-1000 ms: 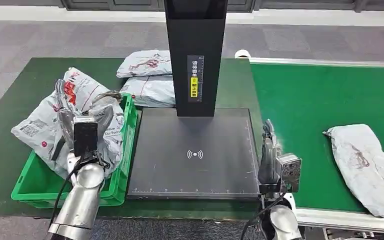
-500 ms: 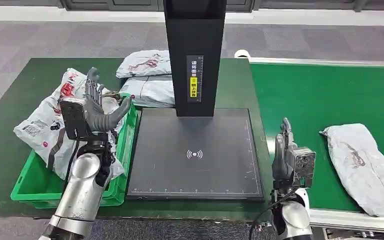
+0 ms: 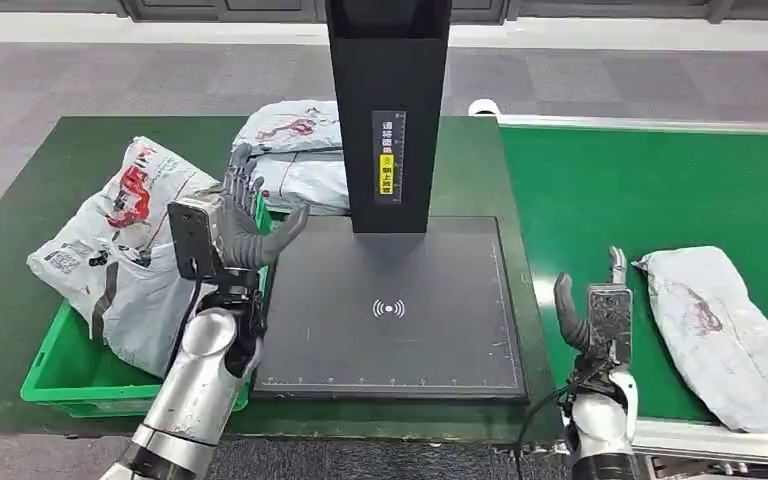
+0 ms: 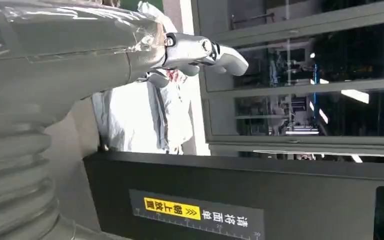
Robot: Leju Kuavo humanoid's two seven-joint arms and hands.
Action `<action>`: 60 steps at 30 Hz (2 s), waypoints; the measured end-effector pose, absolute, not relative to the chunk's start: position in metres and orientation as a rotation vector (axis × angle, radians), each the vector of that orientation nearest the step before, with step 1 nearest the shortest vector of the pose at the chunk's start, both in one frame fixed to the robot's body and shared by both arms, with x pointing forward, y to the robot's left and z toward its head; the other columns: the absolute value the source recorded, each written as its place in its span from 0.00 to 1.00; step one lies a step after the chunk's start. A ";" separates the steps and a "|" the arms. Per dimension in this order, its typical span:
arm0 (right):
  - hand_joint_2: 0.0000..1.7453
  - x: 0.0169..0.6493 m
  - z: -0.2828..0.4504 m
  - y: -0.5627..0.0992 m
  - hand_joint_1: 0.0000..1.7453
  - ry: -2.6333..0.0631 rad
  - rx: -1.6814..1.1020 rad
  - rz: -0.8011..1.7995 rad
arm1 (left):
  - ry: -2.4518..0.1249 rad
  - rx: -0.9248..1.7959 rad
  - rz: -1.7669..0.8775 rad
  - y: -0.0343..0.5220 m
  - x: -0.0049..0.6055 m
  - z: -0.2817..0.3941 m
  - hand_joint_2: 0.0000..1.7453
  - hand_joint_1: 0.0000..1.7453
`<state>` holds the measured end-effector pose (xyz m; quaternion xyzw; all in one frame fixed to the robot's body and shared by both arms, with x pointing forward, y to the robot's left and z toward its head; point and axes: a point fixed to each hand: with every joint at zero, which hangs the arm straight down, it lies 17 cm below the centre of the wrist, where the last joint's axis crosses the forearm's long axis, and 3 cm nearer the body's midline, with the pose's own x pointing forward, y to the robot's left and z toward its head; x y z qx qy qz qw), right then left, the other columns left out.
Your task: Moved the parcel from conveyor to table for the left to box.
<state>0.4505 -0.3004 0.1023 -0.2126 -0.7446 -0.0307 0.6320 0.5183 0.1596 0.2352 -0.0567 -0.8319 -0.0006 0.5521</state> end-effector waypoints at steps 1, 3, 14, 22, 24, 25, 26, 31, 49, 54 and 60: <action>1.00 0.450 0.099 -0.308 0.00 -1.679 -0.545 -0.059 | -1.962 -0.140 -0.009 0.155 0.518 0.233 1.00 0.00; 1.00 0.451 0.093 -0.329 0.00 -1.626 -0.668 -0.037 | -1.947 -0.143 -0.028 0.141 0.516 0.226 1.00 0.00; 1.00 0.420 0.026 -0.440 0.00 -1.346 -0.968 -0.011 | -1.816 -0.235 -0.053 0.072 0.494 0.160 1.00 0.00; 1.00 0.399 -0.011 -0.483 0.00 -1.194 -1.023 -0.029 | -1.761 -0.254 -0.038 0.066 0.490 0.136 1.00 0.00; 1.00 0.392 -0.021 -0.493 0.00 -1.159 -1.033 -0.033 | -1.755 -0.254 -0.041 0.065 0.490 0.133 1.00 0.00; 1.00 0.388 -0.026 -0.498 0.00 -1.142 -1.035 -0.038 | -1.755 -0.254 -0.042 0.065 0.491 0.133 1.00 0.00; 1.00 0.385 -0.031 -0.500 0.00 -1.128 -1.031 -0.042 | -1.754 -0.256 -0.044 0.065 0.491 0.132 1.00 0.00; 1.00 0.379 -0.050 -0.504 0.00 -1.100 -0.955 -0.110 | -1.751 -0.256 -0.048 0.064 0.491 0.129 1.00 0.00; 1.00 0.359 -0.080 -0.524 0.00 -0.900 -0.961 -0.153 | -1.738 -0.270 -0.019 0.073 0.496 0.121 1.00 0.00; 1.00 0.337 -0.115 -0.524 1.00 -0.652 -0.944 0.014 | -1.722 -0.290 -0.009 0.074 0.500 0.123 1.00 0.00; 1.00 0.320 -0.144 -0.514 1.00 -0.428 -0.870 0.242 | -1.697 -0.339 -0.015 0.069 0.503 0.124 1.00 0.00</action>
